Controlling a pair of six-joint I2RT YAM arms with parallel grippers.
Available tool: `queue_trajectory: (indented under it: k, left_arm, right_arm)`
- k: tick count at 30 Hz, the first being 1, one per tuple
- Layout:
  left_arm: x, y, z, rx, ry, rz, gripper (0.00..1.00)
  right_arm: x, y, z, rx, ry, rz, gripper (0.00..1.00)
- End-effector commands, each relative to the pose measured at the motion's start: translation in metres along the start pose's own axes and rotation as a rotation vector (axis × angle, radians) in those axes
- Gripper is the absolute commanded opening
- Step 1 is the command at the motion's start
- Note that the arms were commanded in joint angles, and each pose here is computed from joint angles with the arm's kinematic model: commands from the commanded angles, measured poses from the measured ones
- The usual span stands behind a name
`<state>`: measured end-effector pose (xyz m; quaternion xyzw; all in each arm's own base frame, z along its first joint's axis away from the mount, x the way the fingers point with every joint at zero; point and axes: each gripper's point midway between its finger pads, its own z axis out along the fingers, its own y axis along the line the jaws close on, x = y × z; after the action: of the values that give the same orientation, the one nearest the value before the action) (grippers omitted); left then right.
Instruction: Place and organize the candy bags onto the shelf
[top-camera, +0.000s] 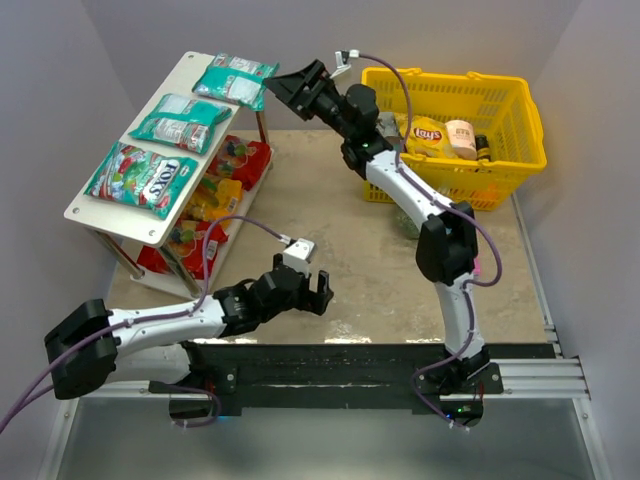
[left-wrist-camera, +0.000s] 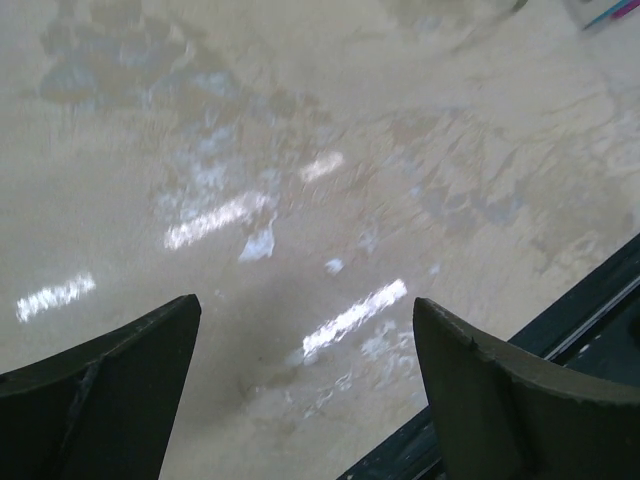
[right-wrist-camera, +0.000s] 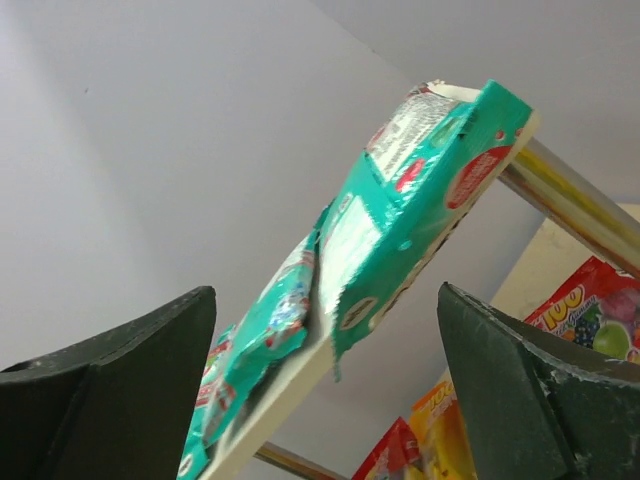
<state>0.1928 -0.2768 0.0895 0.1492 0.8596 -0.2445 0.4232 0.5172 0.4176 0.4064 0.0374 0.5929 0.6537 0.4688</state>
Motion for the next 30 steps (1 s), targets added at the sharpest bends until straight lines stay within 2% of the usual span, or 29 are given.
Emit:
queue_trajectory:
  k: [1, 3, 4, 5, 6, 7, 8, 9, 10, 11, 12, 14, 15, 17, 18, 19, 22, 23, 25, 26, 28, 30]
  left_arm:
    - [-0.065, -0.032, -0.016, 0.011, -0.141, 0.109, 0.93]
    - [-0.084, -0.039, -0.023, -0.044, -0.149, 0.157, 0.93]
    - [-0.091, -0.043, -0.025, -0.062, -0.158, 0.174, 0.93]
    - [-0.106, -0.050, -0.031, -0.095, -0.183, 0.195, 0.93]
    - [-0.113, -0.052, -0.034, -0.119, -0.195, 0.225, 0.93]
    - [-0.122, -0.053, -0.038, -0.142, -0.209, 0.239, 0.93]
    - [-0.138, -0.056, -0.046, -0.181, -0.239, 0.249, 0.93]
    - [-0.148, -0.056, -0.051, -0.202, -0.254, 0.269, 0.93]
    - [-0.163, -0.058, -0.059, -0.215, -0.279, 0.269, 0.93]
    - [-0.174, -0.054, -0.067, -0.247, -0.310, 0.273, 0.93]
    - [-0.184, -0.051, -0.073, -0.271, -0.331, 0.307, 0.93]
    - [-0.213, -0.047, -0.092, -0.316, -0.408, 0.301, 0.93]
    - [-0.225, -0.045, -0.101, -0.342, -0.429, 0.354, 0.94]
    - [-0.259, -0.046, -0.122, -0.358, -0.515, 0.329, 0.96]
    - [-0.270, -0.046, -0.124, -0.348, -0.517, 0.373, 0.97]
    - [-0.290, -0.047, -0.134, -0.317, -0.524, 0.359, 0.97]
    - [-0.333, -0.026, -0.140, -0.341, -0.573, 0.309, 0.96]
    - [-0.341, -0.018, -0.137, -0.394, -0.569, 0.361, 0.96]
    - [-0.366, -0.018, -0.148, -0.435, -0.609, 0.373, 0.97]
    - [-0.371, -0.014, -0.138, -0.486, -0.587, 0.422, 0.97]
    - [-0.394, -0.013, -0.143, -0.530, -0.623, 0.434, 0.98]
    - [-0.405, -0.006, -0.131, -0.600, -0.605, 0.489, 0.98]
  right_arm:
    - [-0.039, 0.060, -0.027, -0.023, -0.103, -0.129, 0.98]
    - [-0.050, 0.084, -0.041, -0.012, -0.113, -0.166, 0.98]
    - [-0.046, 0.071, -0.048, 0.053, -0.089, -0.188, 0.98]
    - [-0.056, 0.095, -0.060, 0.047, -0.106, -0.214, 0.98]
    - [-0.058, 0.097, -0.068, 0.074, -0.105, -0.227, 0.97]
    - [-0.054, 0.078, -0.079, 0.164, -0.078, -0.246, 0.97]
    - [-0.064, 0.079, -0.090, 0.222, -0.115, -0.265, 0.97]
    - [-0.080, 0.099, -0.108, 0.250, -0.158, -0.317, 0.97]
    - [-0.084, 0.089, -0.126, 0.343, -0.160, -0.334, 0.97]
    - [-0.101, 0.087, -0.141, 0.424, -0.236, -0.367, 0.97]
    - [-0.117, 0.108, -0.162, 0.446, -0.284, -0.419, 0.96]
    - [-0.134, 0.103, -0.192, 0.559, -0.333, -0.457, 0.95]
    - [-0.143, 0.123, -0.211, 0.558, -0.363, -0.494, 0.94]
    - [-0.144, 0.122, -0.234, 0.621, -0.358, -0.523, 0.93]
    - [-0.142, 0.126, -0.243, 0.627, -0.342, -0.544, 0.91]
    - [-0.136, 0.136, -0.260, 0.628, -0.316, -0.551, 0.90]
    - [-0.108, 0.163, -0.287, 0.546, -0.192, -0.590, 0.88]
    - [-0.100, 0.167, -0.294, 0.525, -0.161, -0.595, 0.87]
    - [-0.080, 0.165, -0.310, 0.506, -0.095, -0.598, 0.87]
    - [-0.077, 0.180, -0.327, 0.477, -0.113, -0.604, 0.87]
    - [-0.063, 0.167, -0.341, 0.493, -0.090, -0.586, 0.87]
    - [-0.056, 0.173, -0.360, 0.479, -0.105, -0.580, 0.87]
